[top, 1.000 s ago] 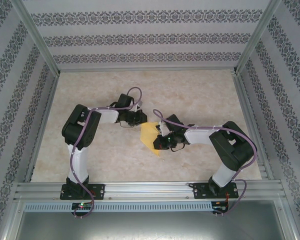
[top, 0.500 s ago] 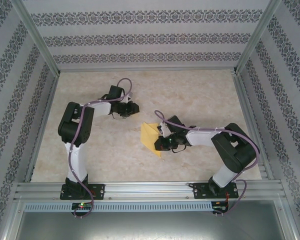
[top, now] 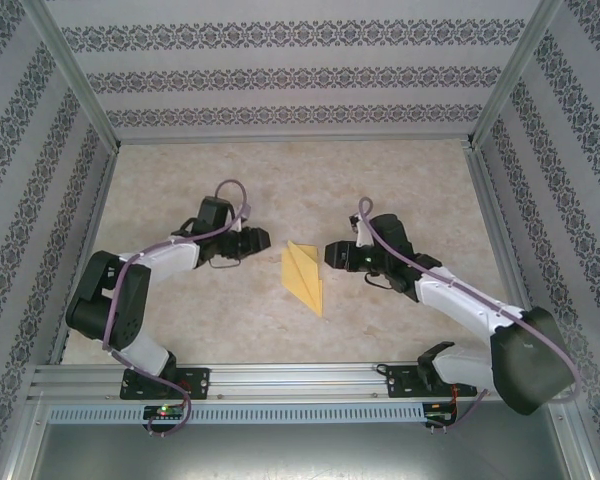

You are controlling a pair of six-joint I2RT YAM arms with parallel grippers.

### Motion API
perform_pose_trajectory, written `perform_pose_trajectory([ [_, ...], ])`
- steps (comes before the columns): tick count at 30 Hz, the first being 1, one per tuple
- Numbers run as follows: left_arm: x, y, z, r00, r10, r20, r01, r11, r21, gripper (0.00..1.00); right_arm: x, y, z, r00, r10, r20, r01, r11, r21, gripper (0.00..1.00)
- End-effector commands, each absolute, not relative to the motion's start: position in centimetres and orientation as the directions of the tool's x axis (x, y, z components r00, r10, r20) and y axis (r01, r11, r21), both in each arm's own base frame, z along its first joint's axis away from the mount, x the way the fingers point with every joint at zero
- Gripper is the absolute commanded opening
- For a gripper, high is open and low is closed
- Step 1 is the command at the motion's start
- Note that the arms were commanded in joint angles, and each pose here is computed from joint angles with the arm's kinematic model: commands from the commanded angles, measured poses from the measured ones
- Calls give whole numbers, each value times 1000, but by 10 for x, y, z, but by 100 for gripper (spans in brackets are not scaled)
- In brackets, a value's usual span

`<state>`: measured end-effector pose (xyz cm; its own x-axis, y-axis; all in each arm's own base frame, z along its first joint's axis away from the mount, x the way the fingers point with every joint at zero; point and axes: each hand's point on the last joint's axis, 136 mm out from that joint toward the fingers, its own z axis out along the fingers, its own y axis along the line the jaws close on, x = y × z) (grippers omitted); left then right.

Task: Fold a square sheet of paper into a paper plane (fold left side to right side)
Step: Fourth fold the wing at the center of the table, then turn over the paper at the center of the table.

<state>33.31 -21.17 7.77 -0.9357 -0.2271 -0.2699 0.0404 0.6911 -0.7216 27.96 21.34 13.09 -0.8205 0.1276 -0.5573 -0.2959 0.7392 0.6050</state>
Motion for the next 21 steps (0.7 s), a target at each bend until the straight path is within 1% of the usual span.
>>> perform_pose_trajectory([
  [1, 329, -235, 86, -933, -238, -271, 56, 646, -761, 41, 279, 201, 130, -798, 165, -580, -275, 756, 593, 53],
  [7, 325, -264, 70, -953, -190, -238, 64, 639, -766, 41, 274, 192, 130, -784, 196, -588, -257, 761, 596, 54],
  [12, 328, -277, 57, -961, -177, -214, 51, 644, -763, 41, 270, 184, 131, -780, 204, -591, -247, 768, 591, 54],
  [21, 335, -304, 55, -968, -133, -211, 85, 618, -781, 42, 261, 171, 129, -781, 214, -587, -228, 777, 587, 55],
])
